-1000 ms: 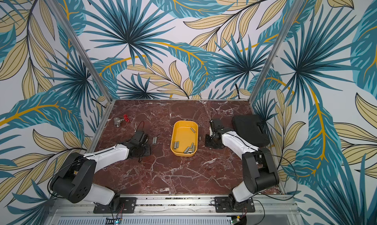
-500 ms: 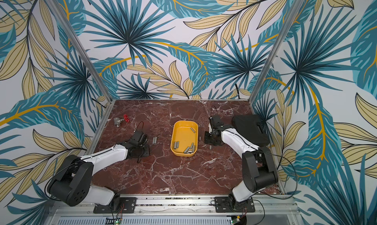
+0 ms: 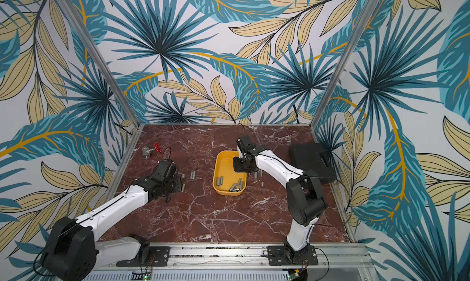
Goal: Take out the socket from the storage box
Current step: Pick up the socket head from the storage box.
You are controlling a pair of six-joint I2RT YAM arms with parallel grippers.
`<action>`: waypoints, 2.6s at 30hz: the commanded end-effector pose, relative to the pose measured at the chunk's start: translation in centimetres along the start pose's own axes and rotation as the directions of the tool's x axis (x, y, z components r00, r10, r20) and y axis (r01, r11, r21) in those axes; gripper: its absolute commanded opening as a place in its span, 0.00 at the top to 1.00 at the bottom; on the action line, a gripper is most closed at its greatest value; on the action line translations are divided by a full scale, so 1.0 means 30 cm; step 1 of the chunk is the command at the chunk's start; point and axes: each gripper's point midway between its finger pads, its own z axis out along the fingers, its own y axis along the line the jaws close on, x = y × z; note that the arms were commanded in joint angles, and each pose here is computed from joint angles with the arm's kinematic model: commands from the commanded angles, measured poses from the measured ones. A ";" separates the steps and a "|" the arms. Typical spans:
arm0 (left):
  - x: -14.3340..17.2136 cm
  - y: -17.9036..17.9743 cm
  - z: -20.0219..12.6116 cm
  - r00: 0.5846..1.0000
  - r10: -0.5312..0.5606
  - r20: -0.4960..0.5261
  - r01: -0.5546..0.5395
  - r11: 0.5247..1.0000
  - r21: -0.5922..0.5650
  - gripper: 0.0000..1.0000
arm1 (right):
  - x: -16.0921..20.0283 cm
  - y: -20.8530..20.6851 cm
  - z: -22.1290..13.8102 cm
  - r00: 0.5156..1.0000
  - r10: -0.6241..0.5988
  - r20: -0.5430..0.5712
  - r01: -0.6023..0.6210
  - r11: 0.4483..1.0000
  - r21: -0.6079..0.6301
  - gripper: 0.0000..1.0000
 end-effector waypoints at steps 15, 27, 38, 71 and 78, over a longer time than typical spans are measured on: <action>0.044 0.034 0.004 0.999 -0.047 0.002 0.047 0.999 -0.004 0.49 | 0.078 0.150 0.223 0.986 -0.087 -0.141 0.090 0.996 0.017 0.68; 0.052 0.032 0.008 0.999 -0.040 -0.003 0.040 0.999 0.005 0.49 | 0.119 0.168 0.272 0.978 -0.100 -0.185 0.106 0.994 0.023 0.68; 0.055 0.029 0.008 0.999 -0.037 -0.006 0.037 0.999 0.011 0.48 | 0.150 0.112 0.297 0.965 -0.135 -0.225 0.164 0.979 0.119 0.69; 0.061 0.028 0.010 0.998 -0.055 -0.008 0.055 0.998 0.018 0.47 | 0.010 0.118 0.133 0.988 -0.129 -0.083 0.137 0.986 0.090 0.91; 0.062 0.025 0.013 0.998 -0.056 -0.009 0.056 0.998 0.020 0.47 | -0.078 0.067 -0.015 0.997 -0.076 0.013 0.075 0.995 0.063 0.91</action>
